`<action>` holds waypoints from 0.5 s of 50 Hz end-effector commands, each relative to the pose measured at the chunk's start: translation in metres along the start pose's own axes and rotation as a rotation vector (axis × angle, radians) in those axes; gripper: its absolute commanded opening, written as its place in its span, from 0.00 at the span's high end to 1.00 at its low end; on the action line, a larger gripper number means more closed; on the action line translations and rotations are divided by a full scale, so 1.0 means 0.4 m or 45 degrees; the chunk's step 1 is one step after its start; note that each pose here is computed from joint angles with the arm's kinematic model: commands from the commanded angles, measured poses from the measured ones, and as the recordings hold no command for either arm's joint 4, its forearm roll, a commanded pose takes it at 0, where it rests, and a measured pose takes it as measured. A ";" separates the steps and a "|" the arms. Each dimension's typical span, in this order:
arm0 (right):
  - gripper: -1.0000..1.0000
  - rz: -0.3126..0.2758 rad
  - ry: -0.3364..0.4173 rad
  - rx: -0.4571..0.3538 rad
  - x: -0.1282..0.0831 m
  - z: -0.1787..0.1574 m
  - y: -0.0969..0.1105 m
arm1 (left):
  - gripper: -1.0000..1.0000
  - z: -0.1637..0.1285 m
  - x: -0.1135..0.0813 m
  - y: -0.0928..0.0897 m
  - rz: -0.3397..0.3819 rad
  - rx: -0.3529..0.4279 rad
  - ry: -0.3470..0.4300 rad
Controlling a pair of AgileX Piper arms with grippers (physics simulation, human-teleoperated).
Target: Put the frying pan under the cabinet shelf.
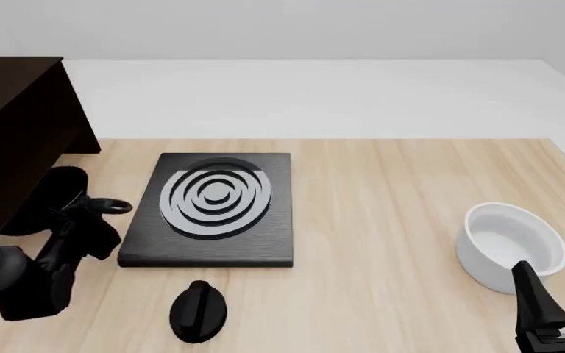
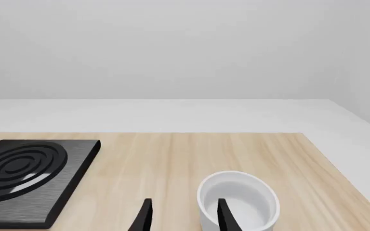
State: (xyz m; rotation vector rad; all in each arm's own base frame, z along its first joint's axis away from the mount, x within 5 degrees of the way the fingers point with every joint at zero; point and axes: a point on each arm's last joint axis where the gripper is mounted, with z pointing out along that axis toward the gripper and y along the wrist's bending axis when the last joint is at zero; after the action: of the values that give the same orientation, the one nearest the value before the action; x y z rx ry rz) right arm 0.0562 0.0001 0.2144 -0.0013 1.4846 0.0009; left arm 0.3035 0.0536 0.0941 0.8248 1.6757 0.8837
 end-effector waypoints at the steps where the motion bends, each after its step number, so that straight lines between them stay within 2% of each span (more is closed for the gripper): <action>1: 0.00 0.000 0.000 0.000 0.000 0.000 0.000 | 1.00 0.019 0.051 -0.021 -0.001 0.019 0.086; 12: 0.00 0.000 0.000 0.000 0.000 0.000 0.000 | 1.00 0.035 0.063 -0.051 0.010 0.056 0.099; 25: 0.00 0.000 0.000 0.000 0.000 0.000 0.000 | 1.00 0.033 0.051 -0.051 -0.011 0.057 0.080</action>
State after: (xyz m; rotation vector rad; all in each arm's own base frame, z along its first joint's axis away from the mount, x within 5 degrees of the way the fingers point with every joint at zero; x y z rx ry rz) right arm 0.0562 0.0001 0.2144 -0.0012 1.4846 0.0009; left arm 0.3129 0.0584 0.0814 0.8302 1.6929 0.8856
